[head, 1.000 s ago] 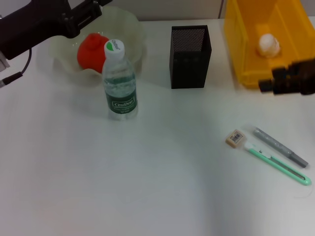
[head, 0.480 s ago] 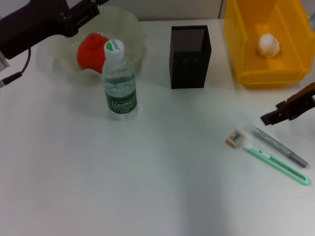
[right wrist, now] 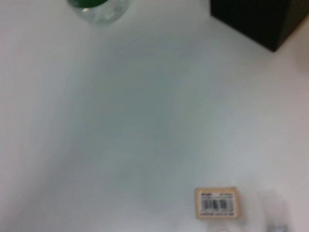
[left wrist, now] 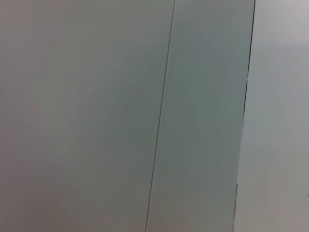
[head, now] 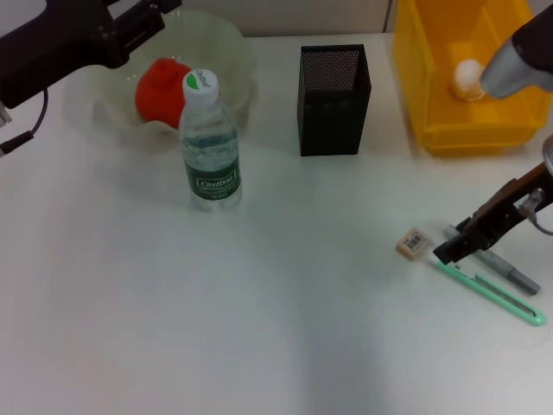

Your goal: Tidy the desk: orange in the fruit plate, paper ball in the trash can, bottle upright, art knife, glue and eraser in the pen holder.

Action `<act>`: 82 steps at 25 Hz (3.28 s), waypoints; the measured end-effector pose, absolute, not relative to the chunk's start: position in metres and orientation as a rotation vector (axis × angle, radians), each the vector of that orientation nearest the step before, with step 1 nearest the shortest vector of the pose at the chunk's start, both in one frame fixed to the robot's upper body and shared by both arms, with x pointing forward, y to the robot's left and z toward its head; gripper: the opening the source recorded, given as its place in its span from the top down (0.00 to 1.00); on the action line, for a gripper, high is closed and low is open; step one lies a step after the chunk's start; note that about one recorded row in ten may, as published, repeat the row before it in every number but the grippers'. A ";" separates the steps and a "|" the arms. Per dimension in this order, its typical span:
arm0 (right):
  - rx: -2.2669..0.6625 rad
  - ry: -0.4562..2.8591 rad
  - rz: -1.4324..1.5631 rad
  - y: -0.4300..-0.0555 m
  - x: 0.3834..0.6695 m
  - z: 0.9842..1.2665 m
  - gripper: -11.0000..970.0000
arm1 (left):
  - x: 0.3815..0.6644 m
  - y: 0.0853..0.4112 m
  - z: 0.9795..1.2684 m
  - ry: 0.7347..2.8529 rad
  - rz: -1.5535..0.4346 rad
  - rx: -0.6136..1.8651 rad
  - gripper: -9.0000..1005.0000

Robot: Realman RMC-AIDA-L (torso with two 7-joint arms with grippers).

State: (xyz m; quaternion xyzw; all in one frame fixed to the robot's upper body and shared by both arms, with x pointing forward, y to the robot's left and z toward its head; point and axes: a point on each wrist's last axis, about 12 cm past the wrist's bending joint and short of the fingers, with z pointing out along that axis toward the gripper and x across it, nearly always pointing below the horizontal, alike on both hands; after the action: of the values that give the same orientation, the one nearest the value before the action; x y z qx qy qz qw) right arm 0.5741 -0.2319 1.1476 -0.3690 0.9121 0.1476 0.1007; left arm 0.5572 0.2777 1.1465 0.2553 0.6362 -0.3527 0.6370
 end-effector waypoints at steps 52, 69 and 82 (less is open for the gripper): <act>-1.236 2.773 0.320 -0.209 0.580 1.121 0.76 | 0.557 0.282 1.139 1.468 -0.802 0.553 0.53; -0.704 1.989 1.236 -0.302 0.563 1.166 0.80 | 0.558 0.281 1.141 1.456 -0.809 0.548 0.53; -0.516 1.385 0.826 -0.249 0.594 1.115 0.80 | 0.557 0.275 1.122 1.471 -0.848 0.520 0.53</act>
State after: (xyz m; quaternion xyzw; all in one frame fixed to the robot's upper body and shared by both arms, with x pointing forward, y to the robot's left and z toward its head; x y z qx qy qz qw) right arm 0.5938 -0.2490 1.1145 -0.2282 0.6127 0.3654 0.6626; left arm 0.5573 0.2750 1.1225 0.2271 0.6426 -0.3704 0.6310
